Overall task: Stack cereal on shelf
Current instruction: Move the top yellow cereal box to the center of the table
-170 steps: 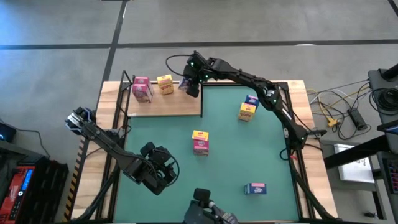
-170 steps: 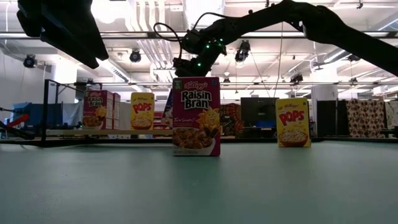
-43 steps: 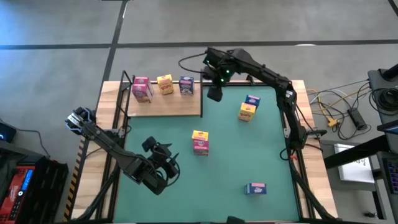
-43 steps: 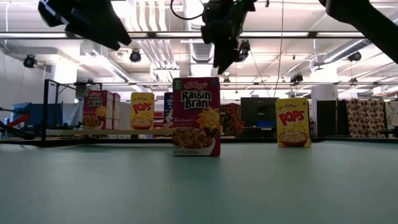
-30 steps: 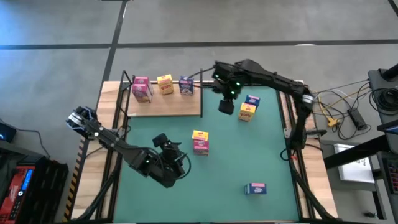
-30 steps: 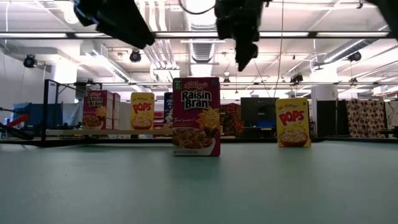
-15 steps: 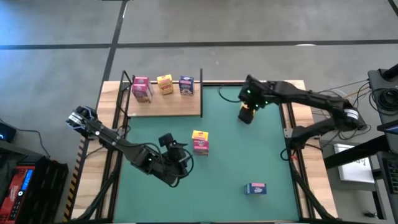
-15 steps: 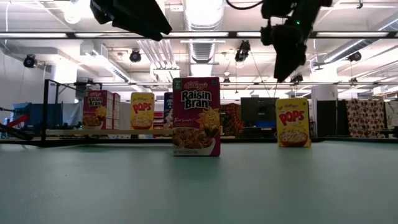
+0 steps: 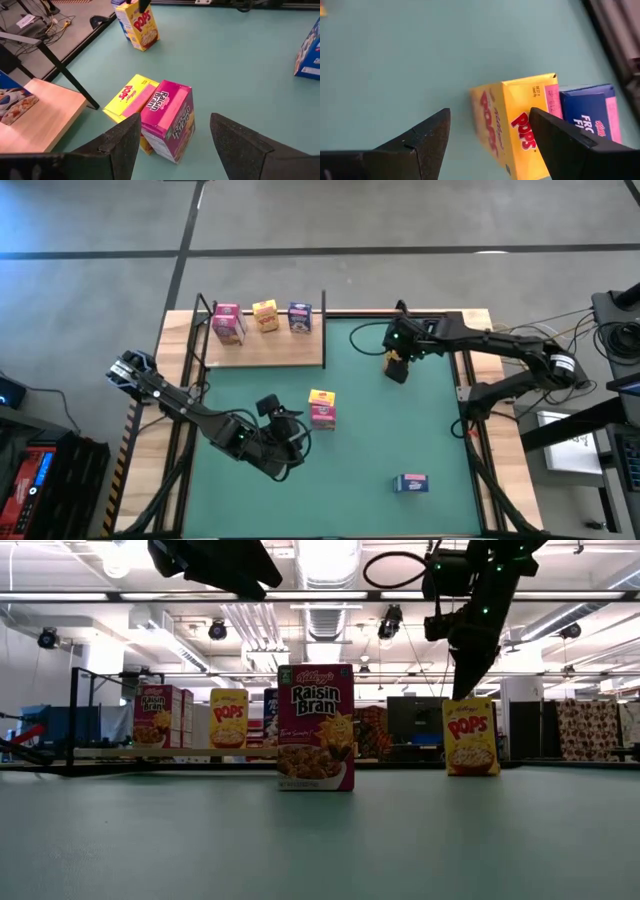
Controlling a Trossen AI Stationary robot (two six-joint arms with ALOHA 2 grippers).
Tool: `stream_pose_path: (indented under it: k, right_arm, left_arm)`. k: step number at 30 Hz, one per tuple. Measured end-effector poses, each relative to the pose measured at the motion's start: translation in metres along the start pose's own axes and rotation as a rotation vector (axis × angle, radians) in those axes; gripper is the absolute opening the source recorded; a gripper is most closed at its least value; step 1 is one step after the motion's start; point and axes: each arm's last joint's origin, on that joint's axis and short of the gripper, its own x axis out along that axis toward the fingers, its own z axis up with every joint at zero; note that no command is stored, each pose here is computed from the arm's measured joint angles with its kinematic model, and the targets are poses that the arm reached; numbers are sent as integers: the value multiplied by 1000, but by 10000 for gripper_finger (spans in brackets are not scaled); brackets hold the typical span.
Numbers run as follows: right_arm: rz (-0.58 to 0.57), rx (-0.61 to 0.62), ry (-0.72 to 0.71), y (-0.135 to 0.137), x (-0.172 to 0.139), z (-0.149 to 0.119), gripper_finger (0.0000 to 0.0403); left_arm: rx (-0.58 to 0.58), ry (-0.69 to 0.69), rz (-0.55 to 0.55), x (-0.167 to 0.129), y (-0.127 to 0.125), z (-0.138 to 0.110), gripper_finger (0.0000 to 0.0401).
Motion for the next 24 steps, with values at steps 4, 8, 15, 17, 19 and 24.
stream_pose_path:
  k: [4, 8, 15, 17, 19, 24]
  right_arm:
    - [-13, 0, -6, -1, -4, 4, 269]
    - [-10, -1, -55, -2, -15, 12, 268]
    - [-12, 1, -66, -3, -19, 15, 263]
    - [-12, -2, -41, -2, -16, 11, 264]
    - [-11, -8, -20, -2, -13, 9, 266]
    - [-14, -9, -8, -2, -10, 8, 270]
  left_arm:
    - [-2, -1, -1, 0, 0, 0, 221]
    - [-2, -1, -1, 0, 0, 0, 221]
    - [-2, -1, -1, 0, 0, 0, 221]
    - [-1, -1, -1, 0, 0, 0, 221]
    - [-1, -1, -1, 0, 0, 0, 221]
    - [-1, 0, -1, 0, 0, 0, 221]
